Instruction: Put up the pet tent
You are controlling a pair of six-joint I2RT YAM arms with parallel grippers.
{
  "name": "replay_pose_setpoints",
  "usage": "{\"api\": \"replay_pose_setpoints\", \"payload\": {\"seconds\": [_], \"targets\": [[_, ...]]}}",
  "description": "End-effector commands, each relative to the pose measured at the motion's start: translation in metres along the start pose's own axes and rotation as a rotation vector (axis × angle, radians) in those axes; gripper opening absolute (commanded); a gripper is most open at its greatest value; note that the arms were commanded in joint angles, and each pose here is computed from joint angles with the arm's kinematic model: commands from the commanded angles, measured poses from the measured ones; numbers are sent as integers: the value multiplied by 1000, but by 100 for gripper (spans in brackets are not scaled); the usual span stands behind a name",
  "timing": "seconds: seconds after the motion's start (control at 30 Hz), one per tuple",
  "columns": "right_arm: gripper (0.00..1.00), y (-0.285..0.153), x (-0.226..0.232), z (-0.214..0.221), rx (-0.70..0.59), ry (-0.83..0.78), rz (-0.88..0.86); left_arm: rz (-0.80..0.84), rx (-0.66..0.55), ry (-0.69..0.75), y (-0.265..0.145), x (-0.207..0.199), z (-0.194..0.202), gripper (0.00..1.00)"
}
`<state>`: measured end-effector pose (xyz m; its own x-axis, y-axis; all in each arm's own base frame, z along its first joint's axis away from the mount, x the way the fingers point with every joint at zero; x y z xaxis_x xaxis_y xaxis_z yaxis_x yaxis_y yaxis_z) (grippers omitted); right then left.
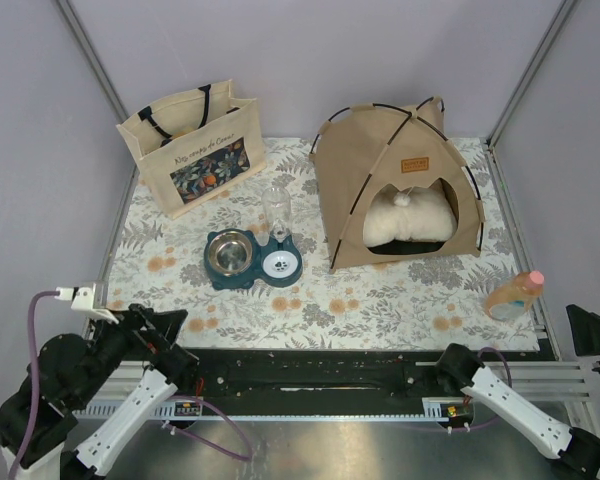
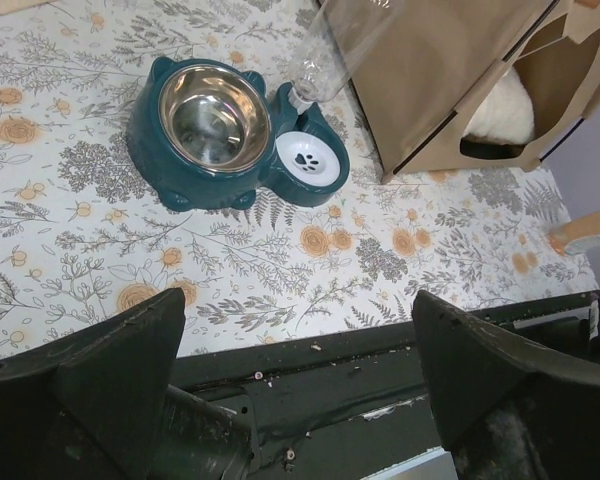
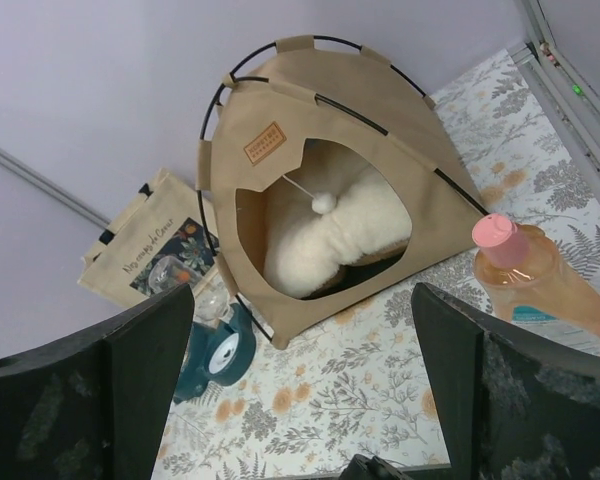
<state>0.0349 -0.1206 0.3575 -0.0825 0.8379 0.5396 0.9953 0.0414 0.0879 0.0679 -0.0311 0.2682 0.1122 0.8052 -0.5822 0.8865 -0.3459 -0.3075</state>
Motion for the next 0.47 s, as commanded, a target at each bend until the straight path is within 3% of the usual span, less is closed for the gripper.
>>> {"api": "replay_pose_setpoints", "payload": {"seconds": [0.0, 0.43], "targets": [[99, -10, -22, 15, 1, -10, 7, 48, -54, 17, -23, -1, -8, 99], [99, -7, -22, 19, 1, -4, 17, 63, -106, -4, -43, 6, -13, 99]]}}
Point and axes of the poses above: each gripper's point midway between its finger pads, its own y axis out along the fingers, its own x axis along the line the jaws close on, z = x × y, the point moved 1 cm from there along -y, back along the fingers, and after that the axes turned 9 degrees about -y, right-handed, at the moved point
